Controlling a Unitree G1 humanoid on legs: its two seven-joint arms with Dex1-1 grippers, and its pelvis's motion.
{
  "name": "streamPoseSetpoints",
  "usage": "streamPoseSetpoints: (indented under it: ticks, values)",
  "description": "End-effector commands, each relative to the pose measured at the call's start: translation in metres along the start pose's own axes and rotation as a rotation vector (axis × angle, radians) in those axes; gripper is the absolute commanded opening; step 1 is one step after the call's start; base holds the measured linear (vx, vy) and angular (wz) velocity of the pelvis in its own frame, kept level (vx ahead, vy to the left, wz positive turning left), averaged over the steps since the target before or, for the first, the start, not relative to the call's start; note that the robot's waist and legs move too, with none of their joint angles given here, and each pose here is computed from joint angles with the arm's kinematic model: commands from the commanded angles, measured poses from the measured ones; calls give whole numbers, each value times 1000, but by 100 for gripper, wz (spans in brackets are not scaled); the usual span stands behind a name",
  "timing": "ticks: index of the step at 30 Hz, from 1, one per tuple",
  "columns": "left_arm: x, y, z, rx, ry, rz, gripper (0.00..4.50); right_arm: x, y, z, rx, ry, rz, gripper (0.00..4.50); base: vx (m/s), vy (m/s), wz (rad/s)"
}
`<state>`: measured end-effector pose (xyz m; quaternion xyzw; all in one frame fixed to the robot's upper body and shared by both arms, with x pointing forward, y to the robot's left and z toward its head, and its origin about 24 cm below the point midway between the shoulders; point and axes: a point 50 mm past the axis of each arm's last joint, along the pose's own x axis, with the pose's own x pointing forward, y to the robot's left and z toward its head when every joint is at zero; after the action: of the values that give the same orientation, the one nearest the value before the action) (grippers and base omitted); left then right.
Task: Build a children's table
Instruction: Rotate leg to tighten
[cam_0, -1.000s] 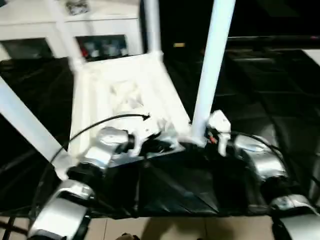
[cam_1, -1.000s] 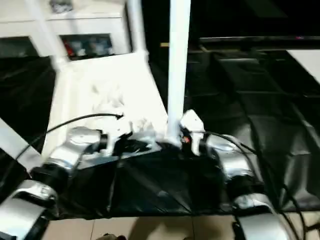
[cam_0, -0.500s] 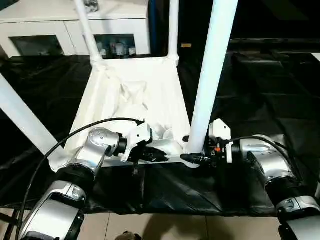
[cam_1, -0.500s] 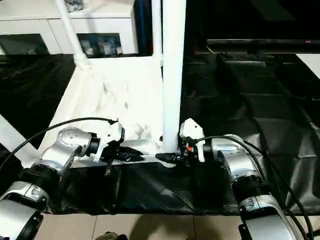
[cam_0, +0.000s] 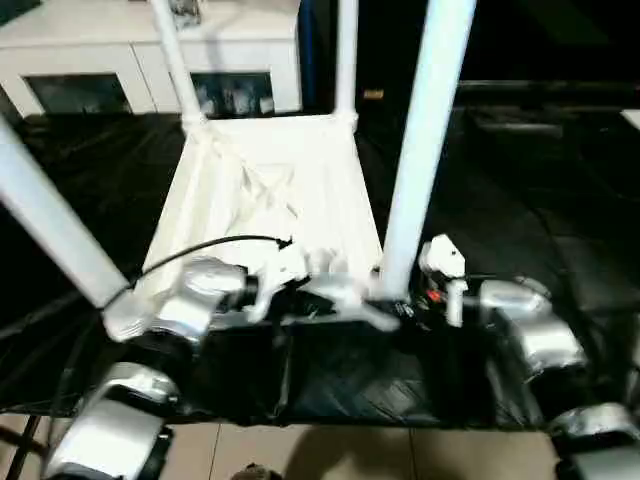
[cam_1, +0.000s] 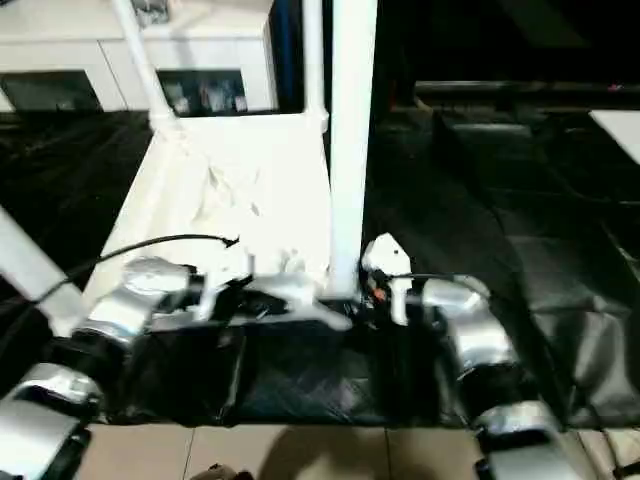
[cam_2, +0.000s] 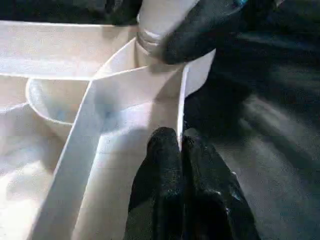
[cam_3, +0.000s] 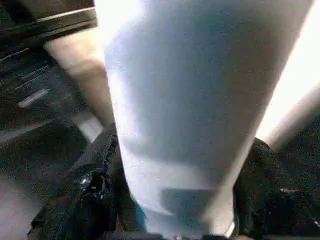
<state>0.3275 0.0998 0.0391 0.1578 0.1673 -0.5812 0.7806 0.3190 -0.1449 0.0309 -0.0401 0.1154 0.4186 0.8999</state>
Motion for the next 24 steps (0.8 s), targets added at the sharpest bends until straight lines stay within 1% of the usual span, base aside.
streamPoseSetpoints:
  ticks: [1,2,4,5,6,7,8,9,11,12,13,15,16,18,19,20,21,23,24]
  values:
    - [19,-2,9,-31,-16,88,0,16,11,-8,74,6,-86,259,-57,10,-5]
    - [31,-5,15,-60,-36,135,0,27,17,-10,111,2,-165,259,0,0,0]
    - [40,-9,18,-78,-43,156,0,36,21,-11,125,6,-219,259,0,0,0]
    - [46,-13,19,-77,-39,159,0,43,25,-9,148,5,-262,259,0,0,0]
    - [47,-14,20,-76,-38,161,0,46,26,-9,156,5,-277,259,0,0,0]
    - [53,-19,20,-64,-24,158,0,58,34,-4,166,-3,-312,259,0,0,0]
    - [55,-21,20,-53,-17,155,0,63,38,0,131,-6,-321,259,0,0,0]
    - [55,-22,19,-43,-12,149,0,68,42,5,69,-17,-318,259,0,0,0]
    - [52,-21,18,-43,-10,147,0,69,42,10,48,-51,-323,259,0,0,0]
    - [50,-20,18,-40,-10,146,0,68,41,12,53,-63,-326,315,0,0,0]
    - [48,-18,17,-35,-10,145,0,66,39,13,58,-76,-331,315,0,0,0]
    - [38,-12,16,-13,-13,144,0,53,26,14,31,-99,-319,336,0,0,0]
    - [35,-11,16,-2,-20,131,0,47,21,14,26,-103,-301,358,0,0,0]
    - [29,-9,17,15,-32,108,0,38,14,14,36,-117,-248,374,0,0,0]
    - [24,-7,17,21,-39,90,0,30,9,13,17,-110,-196,374,0,0,0]
    - [23,-7,17,24,-41,83,0,28,8,13,8,-106,-181,382,0,0,0]
    - [20,-7,16,25,-46,54,0,22,4,12,-15,-89,-126,392,0,0,0]
    - [12,-7,14,36,-51,-16,0,9,0,9,-43,-41,-14,411,0,0,0]
    - [7,-7,12,36,-48,-55,0,2,-3,7,-72,-1,51,416,0,0,0]
